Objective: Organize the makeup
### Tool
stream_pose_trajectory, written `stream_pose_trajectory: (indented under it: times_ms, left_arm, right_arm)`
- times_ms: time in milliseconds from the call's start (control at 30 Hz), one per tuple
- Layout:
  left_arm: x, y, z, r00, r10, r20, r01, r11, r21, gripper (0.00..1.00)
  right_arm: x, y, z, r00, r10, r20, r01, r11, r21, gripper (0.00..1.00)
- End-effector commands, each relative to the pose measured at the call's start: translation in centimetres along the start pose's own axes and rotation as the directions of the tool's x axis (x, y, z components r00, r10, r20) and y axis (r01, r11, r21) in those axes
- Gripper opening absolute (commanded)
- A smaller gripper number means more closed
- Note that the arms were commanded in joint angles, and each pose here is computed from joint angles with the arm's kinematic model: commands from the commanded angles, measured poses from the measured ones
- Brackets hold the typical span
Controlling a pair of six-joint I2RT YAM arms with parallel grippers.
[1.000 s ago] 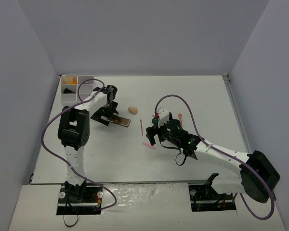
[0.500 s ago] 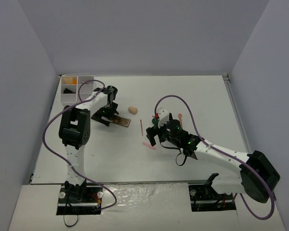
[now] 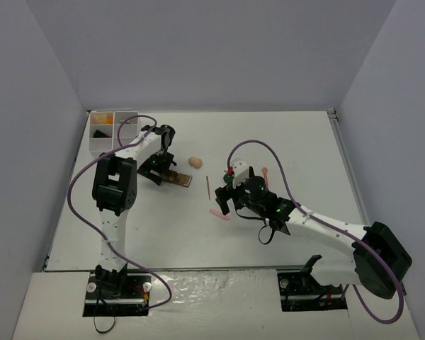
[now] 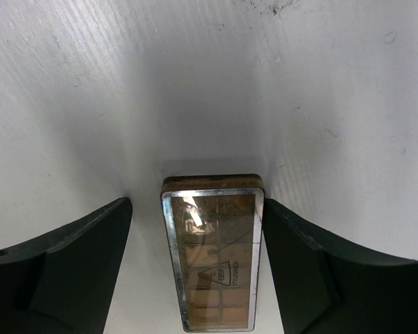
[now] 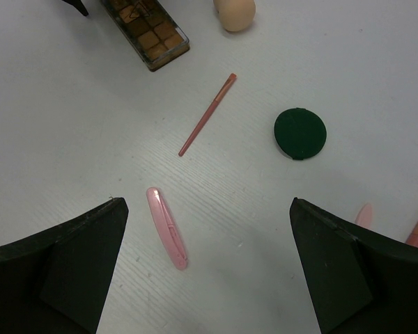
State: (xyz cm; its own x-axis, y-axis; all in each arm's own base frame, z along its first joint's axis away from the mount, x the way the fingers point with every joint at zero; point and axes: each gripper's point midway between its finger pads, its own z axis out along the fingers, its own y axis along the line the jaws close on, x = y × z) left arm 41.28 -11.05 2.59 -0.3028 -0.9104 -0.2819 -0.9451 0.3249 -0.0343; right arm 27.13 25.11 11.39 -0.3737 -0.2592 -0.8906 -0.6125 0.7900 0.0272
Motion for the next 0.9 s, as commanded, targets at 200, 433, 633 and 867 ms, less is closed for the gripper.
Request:
stream_pose_trajectory:
  times_ms: [200,433,633,867]
  left_arm:
    - [0.2,0.1,-0.3,1.0,0.002,-0.004,-0.002,1.0,-0.004,0.53]
    - [-0.7,0.2,-1.8,0.996,0.08,0.037,-0.083,0.994,0.065,0.36]
    - [-4.3,-0.4,-7.1,0.962,0.18,0.203,-0.223,0.952,0.211,0.17]
    - [-8.9,-1.1,-16.1,0.871,0.208,0.444,-0.401,0.823,0.402,0.13]
  right_arm:
    - [-4.6,-0.2,-0.3,0.992,0.017,0.124,-0.019,1.0,0.02,0.99]
    - [-4.6,-0.2,-0.3,0.992,0.017,0.124,-0.02,1.0,0.021,0.99]
    - [-4.6,-0.1,-0.3,0.992,0.014,0.124,-0.017,1.0,0.022,0.99]
    - [-4.4,-0.1,-0.3,0.993,0.009,0.118,-0.012,0.999,0.029,0.99]
